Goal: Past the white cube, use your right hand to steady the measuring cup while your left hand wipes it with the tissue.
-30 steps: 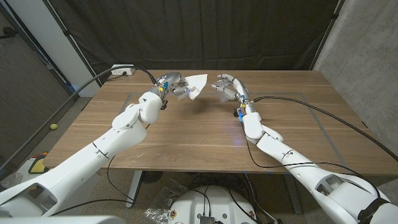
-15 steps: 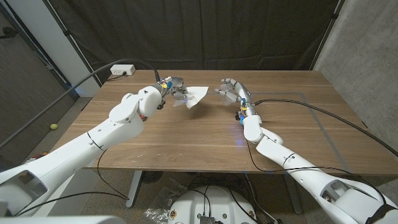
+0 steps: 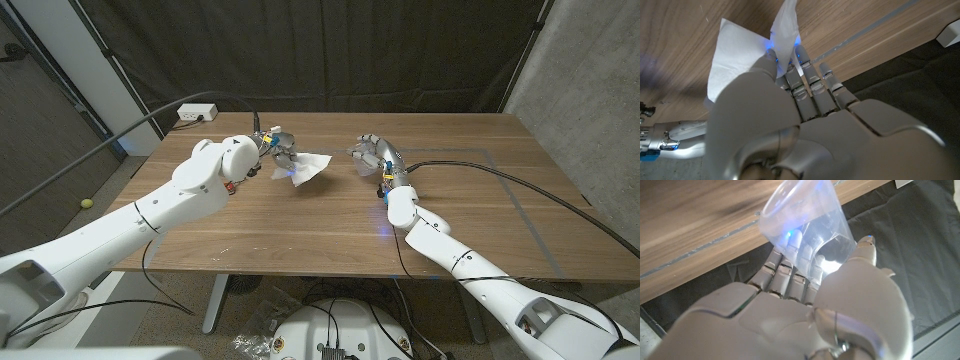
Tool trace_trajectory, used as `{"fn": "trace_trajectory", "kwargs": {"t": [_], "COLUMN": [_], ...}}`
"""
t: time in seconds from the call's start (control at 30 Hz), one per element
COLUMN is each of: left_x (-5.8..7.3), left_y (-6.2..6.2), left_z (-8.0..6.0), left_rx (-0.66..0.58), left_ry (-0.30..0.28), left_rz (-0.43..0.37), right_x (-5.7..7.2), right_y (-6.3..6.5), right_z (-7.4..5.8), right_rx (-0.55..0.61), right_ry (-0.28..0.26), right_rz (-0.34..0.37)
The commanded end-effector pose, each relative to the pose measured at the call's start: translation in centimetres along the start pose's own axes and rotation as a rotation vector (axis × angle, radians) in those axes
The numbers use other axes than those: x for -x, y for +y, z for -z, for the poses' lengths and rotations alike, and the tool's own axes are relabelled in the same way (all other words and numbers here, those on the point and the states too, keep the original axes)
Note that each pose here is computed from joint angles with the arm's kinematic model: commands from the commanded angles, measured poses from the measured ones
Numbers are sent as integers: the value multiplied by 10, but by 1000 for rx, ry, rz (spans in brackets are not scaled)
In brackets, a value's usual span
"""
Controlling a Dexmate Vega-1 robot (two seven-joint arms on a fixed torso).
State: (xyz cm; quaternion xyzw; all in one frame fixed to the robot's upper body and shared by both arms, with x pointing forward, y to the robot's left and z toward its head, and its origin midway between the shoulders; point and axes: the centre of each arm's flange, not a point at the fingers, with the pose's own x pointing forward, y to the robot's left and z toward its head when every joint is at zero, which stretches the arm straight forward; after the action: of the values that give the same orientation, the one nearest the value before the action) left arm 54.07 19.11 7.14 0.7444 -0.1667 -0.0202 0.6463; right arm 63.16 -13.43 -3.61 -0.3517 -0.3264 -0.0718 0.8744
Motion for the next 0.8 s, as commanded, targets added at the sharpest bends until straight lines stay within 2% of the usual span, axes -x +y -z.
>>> {"fn": "trace_trajectory", "kwargs": {"t": [0.03, 0.4, 0.8], "left_x": [3, 2, 3], "left_y": [-3, -6, -6], "left_z": [-2, -10, -13], "left_rx": [-112, -244, -261], "left_ry": [44, 121, 119], "left_rz": [29, 37, 95], "right_x": [2, 3, 4], "right_y": [6, 5, -1], "right_z": [-2, -3, -1], "right_rx": [43, 51, 68], "right_ry": [78, 79, 60], "right_rz": [-62, -77, -124]}}
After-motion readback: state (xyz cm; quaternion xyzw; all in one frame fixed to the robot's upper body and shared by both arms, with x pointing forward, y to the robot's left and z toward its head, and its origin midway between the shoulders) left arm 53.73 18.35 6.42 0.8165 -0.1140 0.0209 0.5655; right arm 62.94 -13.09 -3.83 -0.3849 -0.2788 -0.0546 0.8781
